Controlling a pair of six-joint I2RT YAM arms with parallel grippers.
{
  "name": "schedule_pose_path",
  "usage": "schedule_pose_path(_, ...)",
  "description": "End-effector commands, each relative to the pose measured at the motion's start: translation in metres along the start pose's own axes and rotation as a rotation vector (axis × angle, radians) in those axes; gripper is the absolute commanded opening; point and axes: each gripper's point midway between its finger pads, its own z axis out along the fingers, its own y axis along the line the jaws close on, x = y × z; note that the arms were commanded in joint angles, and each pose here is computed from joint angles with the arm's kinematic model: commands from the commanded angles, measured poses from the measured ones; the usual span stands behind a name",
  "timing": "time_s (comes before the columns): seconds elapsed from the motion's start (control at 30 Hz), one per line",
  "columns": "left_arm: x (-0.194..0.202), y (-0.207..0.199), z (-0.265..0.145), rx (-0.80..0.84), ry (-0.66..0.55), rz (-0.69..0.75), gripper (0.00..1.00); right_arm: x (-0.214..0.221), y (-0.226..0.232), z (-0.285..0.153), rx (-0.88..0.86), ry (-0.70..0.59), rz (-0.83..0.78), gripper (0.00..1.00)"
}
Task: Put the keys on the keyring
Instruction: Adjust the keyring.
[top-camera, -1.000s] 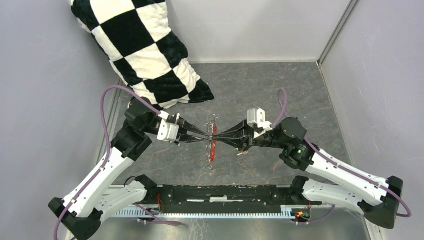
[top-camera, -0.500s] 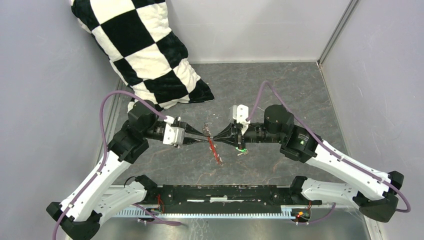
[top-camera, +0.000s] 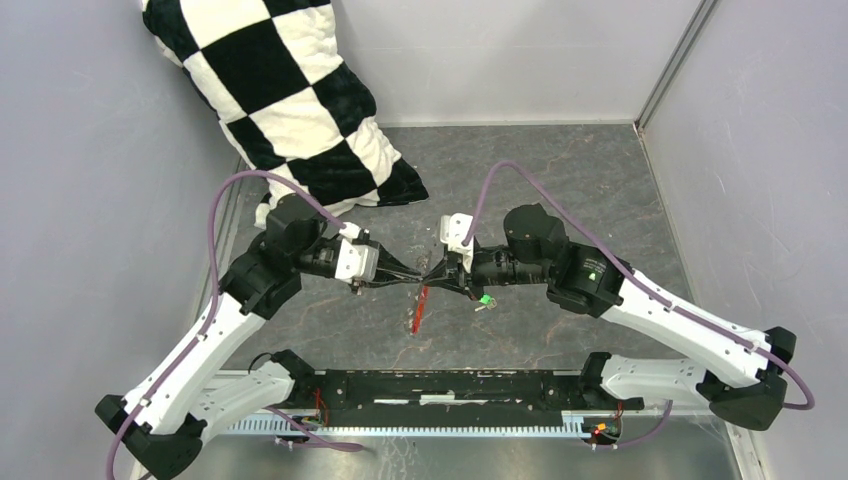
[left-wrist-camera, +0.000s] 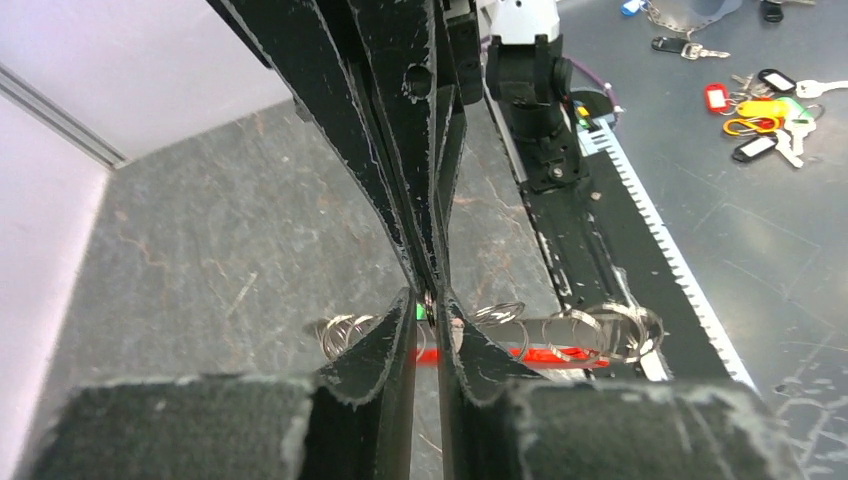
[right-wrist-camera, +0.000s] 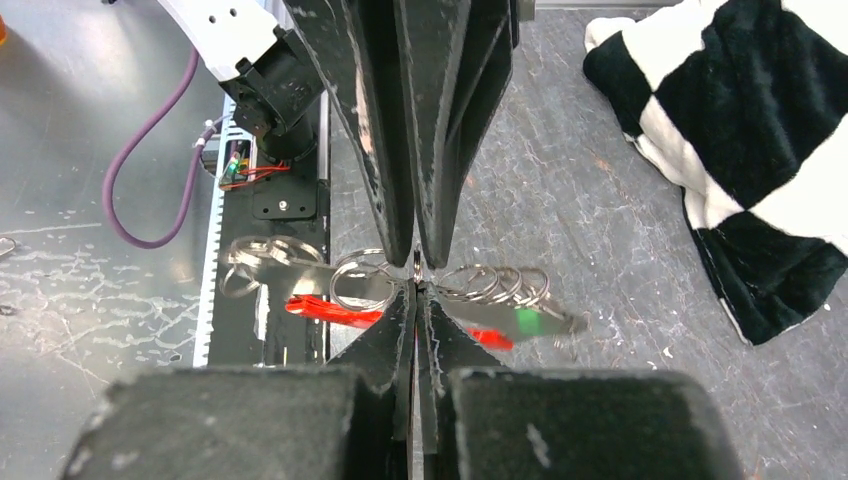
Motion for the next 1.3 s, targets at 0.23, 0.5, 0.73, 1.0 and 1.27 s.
schedule_pose_path(0.23, 0.009, -0.006, -0.003, 0.026, 0.077, -0.070, 0.18, -0.025, -0.005, 0.002, 0.032, 0.003, -0.074, 0.01)
schedule_pose_path(0.5, 0.010, -0.005, -0.003, 0.030, 0.076, -0.053, 0.02, -0.031, -0.001, 0.003, 0.027, -0.022, -0.075, 0.01)
schedule_pose_path(0.73, 0.008, -0.008, -0.005, 0.032, 0.069, -0.022, 0.02, -0.041, 0.002, 0.000, 0.028, -0.088, -0.067, 0.05)
schedule_pose_path(1.0, -0.002, -0.007, -0.005, 0.031, 0.036, 0.033, 0.02, -0.049, -0.004, -0.026, 0.151, -0.236, 0.014, 0.50)
schedule_pose_path(1.27, -0.019, 0.007, -0.005, -0.052, -0.038, 0.084, 0.02, -0.006, -0.013, -0.046, 0.282, -0.318, 0.278, 0.78)
